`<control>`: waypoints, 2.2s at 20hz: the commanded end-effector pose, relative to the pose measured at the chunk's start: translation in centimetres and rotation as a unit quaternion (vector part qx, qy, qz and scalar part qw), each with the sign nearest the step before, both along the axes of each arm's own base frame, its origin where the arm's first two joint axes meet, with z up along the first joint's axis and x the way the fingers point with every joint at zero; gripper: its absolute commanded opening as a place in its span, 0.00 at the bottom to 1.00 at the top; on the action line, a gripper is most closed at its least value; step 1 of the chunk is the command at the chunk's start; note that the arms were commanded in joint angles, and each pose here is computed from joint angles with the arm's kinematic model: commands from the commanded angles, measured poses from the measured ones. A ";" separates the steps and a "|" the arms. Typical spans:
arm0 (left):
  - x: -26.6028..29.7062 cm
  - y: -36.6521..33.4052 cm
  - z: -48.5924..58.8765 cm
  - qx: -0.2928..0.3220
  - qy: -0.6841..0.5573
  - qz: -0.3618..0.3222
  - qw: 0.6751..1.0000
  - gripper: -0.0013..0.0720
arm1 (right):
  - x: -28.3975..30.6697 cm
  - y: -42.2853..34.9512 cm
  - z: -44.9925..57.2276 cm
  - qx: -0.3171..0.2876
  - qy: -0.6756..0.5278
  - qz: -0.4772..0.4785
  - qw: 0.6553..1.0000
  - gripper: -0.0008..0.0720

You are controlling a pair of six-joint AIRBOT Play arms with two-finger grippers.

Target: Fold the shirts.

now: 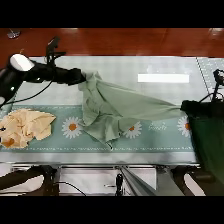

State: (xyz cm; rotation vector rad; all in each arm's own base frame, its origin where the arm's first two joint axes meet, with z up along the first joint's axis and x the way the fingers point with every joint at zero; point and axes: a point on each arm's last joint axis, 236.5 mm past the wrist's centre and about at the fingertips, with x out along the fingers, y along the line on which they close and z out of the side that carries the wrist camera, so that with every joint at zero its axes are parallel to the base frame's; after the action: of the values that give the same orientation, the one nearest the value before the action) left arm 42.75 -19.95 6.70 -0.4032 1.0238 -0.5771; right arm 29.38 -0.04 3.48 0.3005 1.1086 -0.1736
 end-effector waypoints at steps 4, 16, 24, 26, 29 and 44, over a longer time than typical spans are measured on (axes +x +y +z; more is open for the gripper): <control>3.6 -2.4 -1.8 -0.004 0.024 -0.031 0.999 0.66 | 9.1 1.8 -4.7 0.154 0.019 -0.028 0.987 0.05; -10.6 16.2 -7.6 0.126 0.269 0.081 0.951 0.97 | -0.4 -9.3 -5.0 0.141 0.075 -0.104 0.982 0.88; -19.8 9.9 -13.6 0.001 0.309 0.121 0.943 0.97 | -1.8 -2.5 -8.6 0.260 0.005 -0.106 0.960 0.86; -19.7 7.6 -14.2 -0.036 0.308 0.127 0.942 0.97 | -1.7 -2.2 -8.4 0.265 0.005 -0.103 0.959 0.86; -18.2 4.4 -14.7 -0.049 0.264 0.114 0.956 0.97 | -2.1 -1.7 -8.4 0.272 0.013 -0.095 0.958 0.87; -13.3 -5.1 -15.1 -0.058 0.224 0.058 0.971 0.06 | -1.9 -1.3 -8.1 0.284 0.011 -0.096 0.954 0.86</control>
State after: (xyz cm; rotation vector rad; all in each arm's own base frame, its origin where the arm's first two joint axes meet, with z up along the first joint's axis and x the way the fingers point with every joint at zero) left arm 27.99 -23.52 -9.67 -0.6900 1.4121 -0.4095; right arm 27.24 -1.06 -4.60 0.9271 1.1461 -0.0135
